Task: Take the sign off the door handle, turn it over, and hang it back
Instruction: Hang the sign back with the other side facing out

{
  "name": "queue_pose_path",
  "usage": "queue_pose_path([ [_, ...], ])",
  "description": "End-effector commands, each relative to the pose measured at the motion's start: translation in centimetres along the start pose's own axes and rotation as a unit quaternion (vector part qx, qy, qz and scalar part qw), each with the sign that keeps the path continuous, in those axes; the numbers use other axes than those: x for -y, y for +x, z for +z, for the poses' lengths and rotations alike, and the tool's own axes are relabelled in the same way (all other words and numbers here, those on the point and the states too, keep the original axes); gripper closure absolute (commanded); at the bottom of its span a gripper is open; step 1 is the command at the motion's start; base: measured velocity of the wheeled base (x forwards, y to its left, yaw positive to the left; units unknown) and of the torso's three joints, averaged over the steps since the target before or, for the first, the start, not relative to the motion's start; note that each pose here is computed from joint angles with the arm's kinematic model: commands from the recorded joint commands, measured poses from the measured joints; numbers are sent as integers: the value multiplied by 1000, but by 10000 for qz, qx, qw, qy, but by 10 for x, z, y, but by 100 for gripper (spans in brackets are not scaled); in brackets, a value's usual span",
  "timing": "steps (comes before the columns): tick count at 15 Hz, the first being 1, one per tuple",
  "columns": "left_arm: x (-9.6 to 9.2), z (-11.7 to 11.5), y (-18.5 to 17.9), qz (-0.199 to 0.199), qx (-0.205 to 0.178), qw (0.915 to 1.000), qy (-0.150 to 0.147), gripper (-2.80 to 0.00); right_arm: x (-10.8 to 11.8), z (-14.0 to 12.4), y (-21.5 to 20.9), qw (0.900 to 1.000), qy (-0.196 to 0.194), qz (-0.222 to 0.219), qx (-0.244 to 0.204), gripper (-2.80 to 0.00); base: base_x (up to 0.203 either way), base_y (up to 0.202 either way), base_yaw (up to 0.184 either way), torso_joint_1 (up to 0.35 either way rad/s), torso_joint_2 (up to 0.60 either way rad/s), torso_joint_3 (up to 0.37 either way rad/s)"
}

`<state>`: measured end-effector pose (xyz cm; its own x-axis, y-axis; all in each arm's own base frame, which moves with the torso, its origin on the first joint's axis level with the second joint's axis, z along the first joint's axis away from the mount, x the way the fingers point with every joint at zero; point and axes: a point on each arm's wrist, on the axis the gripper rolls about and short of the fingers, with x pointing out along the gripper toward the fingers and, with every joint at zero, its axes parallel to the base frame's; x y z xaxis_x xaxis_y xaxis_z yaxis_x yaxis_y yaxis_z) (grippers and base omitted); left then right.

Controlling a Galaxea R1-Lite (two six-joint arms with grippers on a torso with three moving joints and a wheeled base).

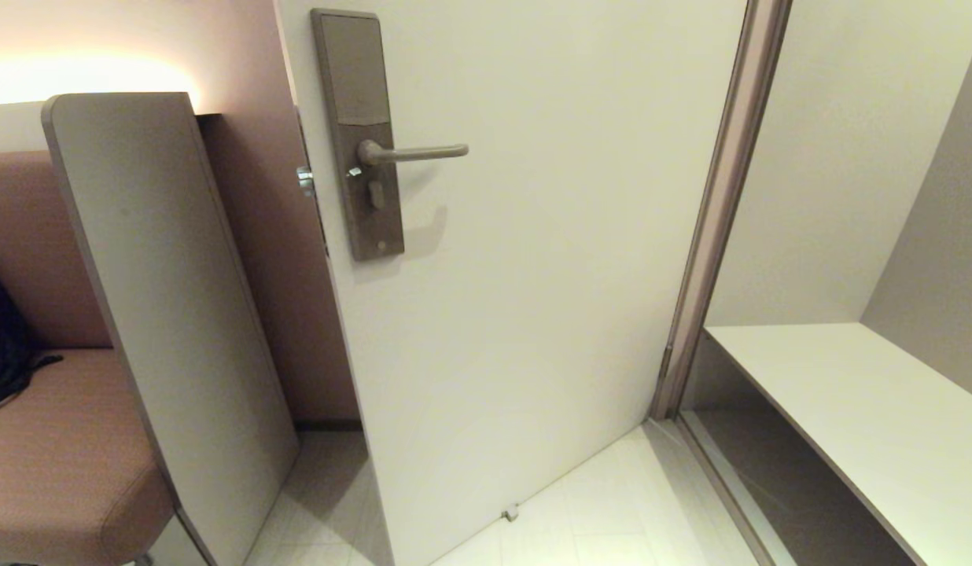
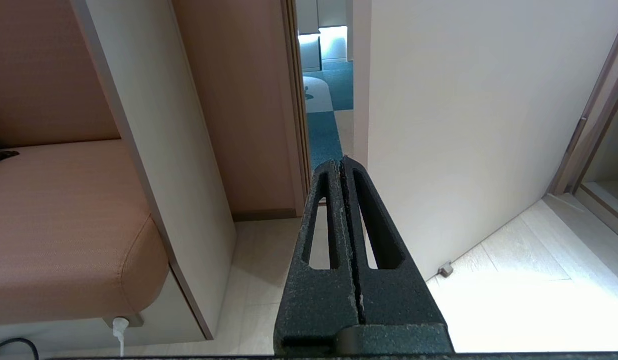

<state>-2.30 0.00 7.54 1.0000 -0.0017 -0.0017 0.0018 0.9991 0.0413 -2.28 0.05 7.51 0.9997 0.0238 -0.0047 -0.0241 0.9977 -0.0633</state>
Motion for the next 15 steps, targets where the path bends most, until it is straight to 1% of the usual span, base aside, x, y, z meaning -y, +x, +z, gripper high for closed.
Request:
queue_pose_path([
  [1, 0, 0, 0, 1, -7, 10000, 1, 0, 0, 0, 0, 10000, -5, 4, -1, 0, 0, 0, 0, 0, 0, 0],
  [8, 0, 0, 0, 8, -2, 10000, 1, 0, 0, 0, 0, 10000, -5, 7, -7, 0, 0, 0, 0, 0, 0, 0],
  [15, 0, 0, 0, 8, -7, 10000, 1, 0, 0, 0, 0, 10000, -5, 3, 1, 0, 179, 0, 0, 2, 3, 3],
])
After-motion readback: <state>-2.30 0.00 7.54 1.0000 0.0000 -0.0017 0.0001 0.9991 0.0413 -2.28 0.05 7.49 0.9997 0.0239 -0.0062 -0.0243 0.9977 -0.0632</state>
